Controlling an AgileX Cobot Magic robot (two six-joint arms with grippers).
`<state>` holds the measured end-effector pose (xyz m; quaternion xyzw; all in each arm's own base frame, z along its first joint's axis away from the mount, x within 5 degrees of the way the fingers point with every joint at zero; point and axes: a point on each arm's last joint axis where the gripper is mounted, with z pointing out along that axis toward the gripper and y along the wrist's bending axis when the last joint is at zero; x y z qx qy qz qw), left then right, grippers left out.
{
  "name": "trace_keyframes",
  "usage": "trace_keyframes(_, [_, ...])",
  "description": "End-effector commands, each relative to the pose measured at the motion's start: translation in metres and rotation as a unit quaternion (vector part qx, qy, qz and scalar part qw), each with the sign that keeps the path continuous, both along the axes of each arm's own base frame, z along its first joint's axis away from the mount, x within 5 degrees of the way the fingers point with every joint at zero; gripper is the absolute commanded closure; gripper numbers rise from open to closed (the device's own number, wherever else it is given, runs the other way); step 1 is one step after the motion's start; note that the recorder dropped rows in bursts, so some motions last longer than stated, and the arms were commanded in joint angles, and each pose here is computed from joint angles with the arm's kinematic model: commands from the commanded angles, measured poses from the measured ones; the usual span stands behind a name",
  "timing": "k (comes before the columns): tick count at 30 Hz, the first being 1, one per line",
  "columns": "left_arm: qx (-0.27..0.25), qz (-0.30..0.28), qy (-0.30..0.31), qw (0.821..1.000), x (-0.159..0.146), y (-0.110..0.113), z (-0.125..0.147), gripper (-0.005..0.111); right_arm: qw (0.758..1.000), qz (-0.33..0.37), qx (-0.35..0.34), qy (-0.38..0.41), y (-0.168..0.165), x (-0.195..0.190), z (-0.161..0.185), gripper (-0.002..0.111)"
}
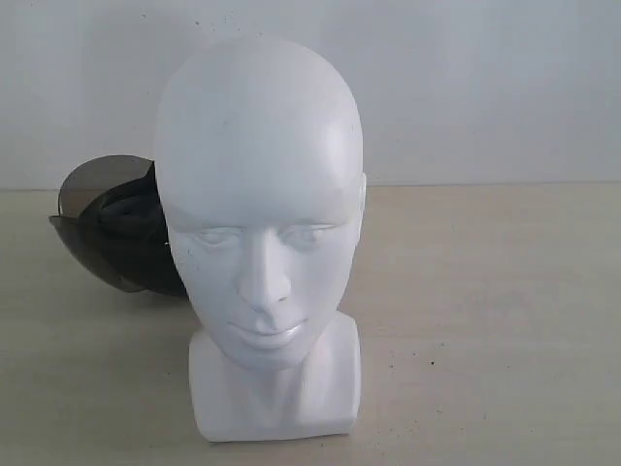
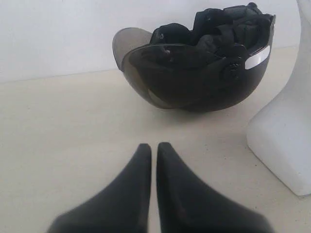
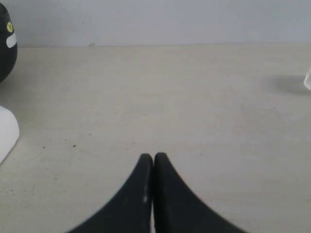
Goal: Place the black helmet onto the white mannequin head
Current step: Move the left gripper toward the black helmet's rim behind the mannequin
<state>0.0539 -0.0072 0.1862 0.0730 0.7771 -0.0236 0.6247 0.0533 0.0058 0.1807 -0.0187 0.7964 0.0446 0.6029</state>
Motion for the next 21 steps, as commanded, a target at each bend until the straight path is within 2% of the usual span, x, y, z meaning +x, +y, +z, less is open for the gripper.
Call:
trace_keyframes(1, [-0.003,0.000,0.000,1.000,0.000,0.000,-0.001,0.102,1.000,-0.004,-0.002,-0.010,-0.001,0.000,0.002,0.108])
trace_keyframes(15, [0.000,0.000,-0.006,1.000,0.000,0.000,0.000,0.102,1.000,-0.004,-0.002,-0.010,-0.001,0.000,0.002,0.108])
trace_keyframes(17, [0.011,0.000,-0.036,0.999,0.001,0.000,0.005,0.102,1.000,-0.004,-0.002,-0.010,-0.001,0.000,0.002,0.108])
trace_keyframes(21, [0.007,0.000,-0.162,0.987,0.002,0.000,0.028,0.102,1.000,-0.004,-0.002,-0.010,-0.001,0.000,0.002,0.108])
